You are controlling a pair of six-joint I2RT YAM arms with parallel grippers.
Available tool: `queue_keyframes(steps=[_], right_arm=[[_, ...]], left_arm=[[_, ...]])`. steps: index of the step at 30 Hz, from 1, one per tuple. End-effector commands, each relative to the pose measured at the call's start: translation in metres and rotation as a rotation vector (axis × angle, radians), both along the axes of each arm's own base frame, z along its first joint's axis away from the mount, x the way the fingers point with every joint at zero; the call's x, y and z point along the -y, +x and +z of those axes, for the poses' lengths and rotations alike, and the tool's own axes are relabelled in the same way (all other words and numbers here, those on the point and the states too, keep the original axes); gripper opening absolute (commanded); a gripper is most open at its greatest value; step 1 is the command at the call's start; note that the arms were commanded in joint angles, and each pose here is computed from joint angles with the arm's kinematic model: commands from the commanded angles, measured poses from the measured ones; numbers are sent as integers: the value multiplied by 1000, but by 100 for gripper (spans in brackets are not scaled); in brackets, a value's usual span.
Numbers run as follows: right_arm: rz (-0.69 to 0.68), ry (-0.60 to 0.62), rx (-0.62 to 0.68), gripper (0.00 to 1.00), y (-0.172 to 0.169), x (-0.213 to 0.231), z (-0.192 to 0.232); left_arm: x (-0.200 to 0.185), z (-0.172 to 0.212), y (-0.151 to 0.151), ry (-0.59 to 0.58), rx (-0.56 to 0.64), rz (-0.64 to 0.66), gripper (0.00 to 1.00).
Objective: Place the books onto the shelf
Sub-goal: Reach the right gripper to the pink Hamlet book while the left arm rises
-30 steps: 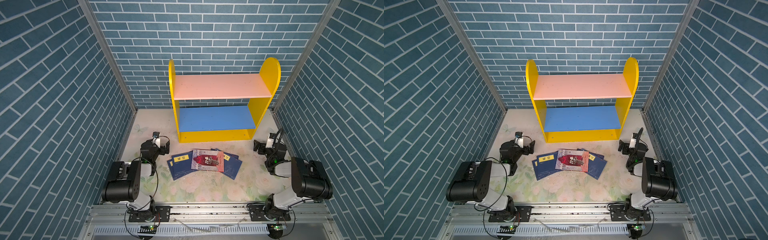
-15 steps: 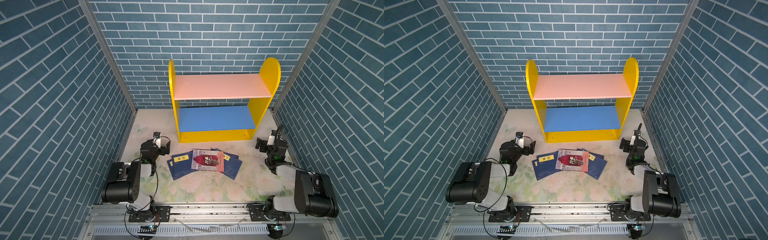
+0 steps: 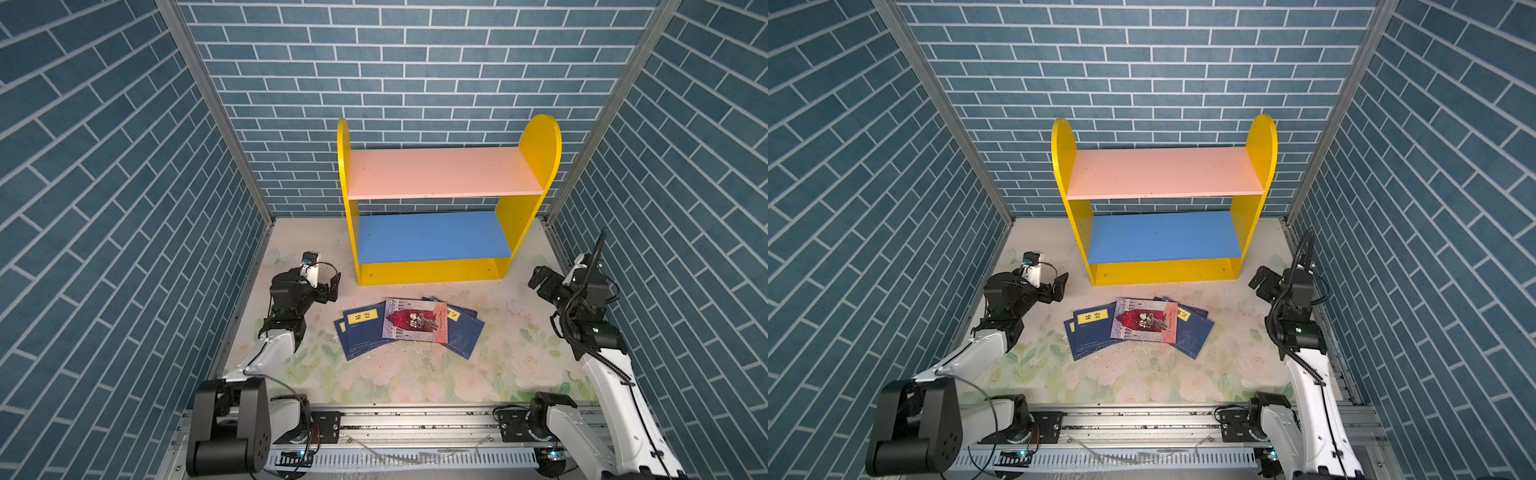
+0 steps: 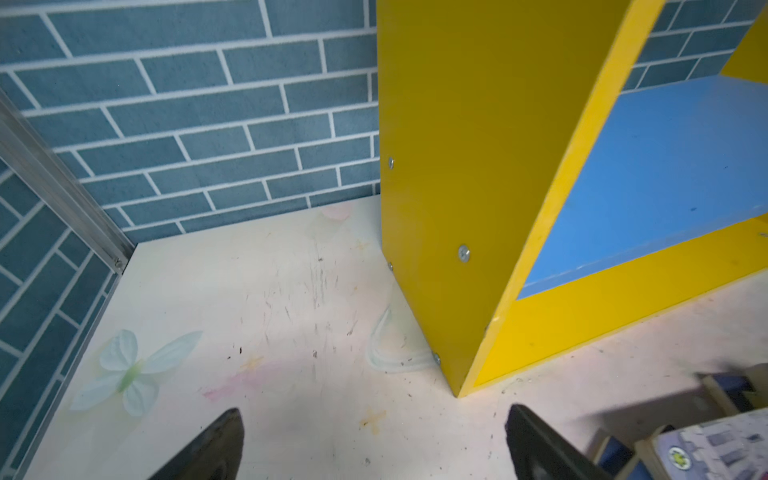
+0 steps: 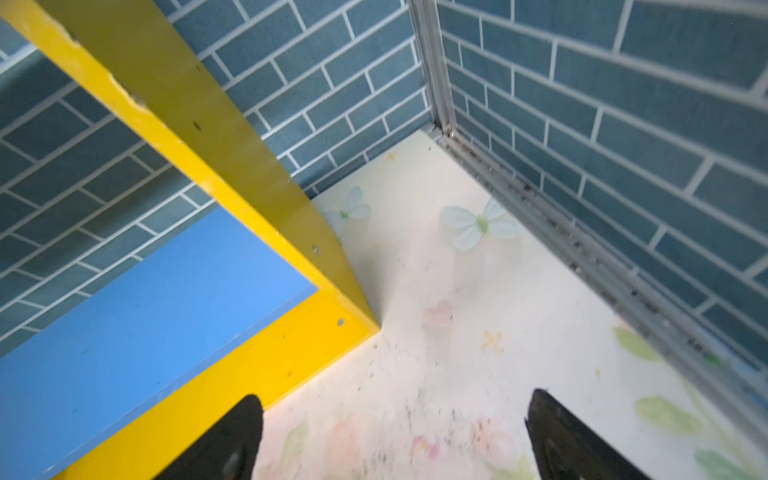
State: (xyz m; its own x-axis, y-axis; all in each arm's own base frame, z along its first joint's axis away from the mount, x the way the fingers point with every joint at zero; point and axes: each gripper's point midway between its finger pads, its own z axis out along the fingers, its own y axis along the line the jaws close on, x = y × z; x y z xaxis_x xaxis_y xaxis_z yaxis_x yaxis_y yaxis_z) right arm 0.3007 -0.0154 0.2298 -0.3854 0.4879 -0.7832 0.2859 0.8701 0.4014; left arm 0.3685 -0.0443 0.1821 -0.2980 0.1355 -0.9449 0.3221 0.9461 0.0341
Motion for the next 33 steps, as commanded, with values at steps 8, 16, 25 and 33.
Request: queue_keyframes(steps=[8,16,25,33], right_arm=[[204,386,-222,99,-61,-89,-29],[446,470,-350,98,-89,-170,-41],[617,539,-377,92,-117,-266,-66],[618,563,-450,89,-120,-320,-112]], left_arm=[[32,38,-92,42,-253,-233,100],[40,65,-119,8,-427,-283,100],[71,81,-138,-187,-579,-380,100],[118,95,-149,-207,-526,-505,98]])
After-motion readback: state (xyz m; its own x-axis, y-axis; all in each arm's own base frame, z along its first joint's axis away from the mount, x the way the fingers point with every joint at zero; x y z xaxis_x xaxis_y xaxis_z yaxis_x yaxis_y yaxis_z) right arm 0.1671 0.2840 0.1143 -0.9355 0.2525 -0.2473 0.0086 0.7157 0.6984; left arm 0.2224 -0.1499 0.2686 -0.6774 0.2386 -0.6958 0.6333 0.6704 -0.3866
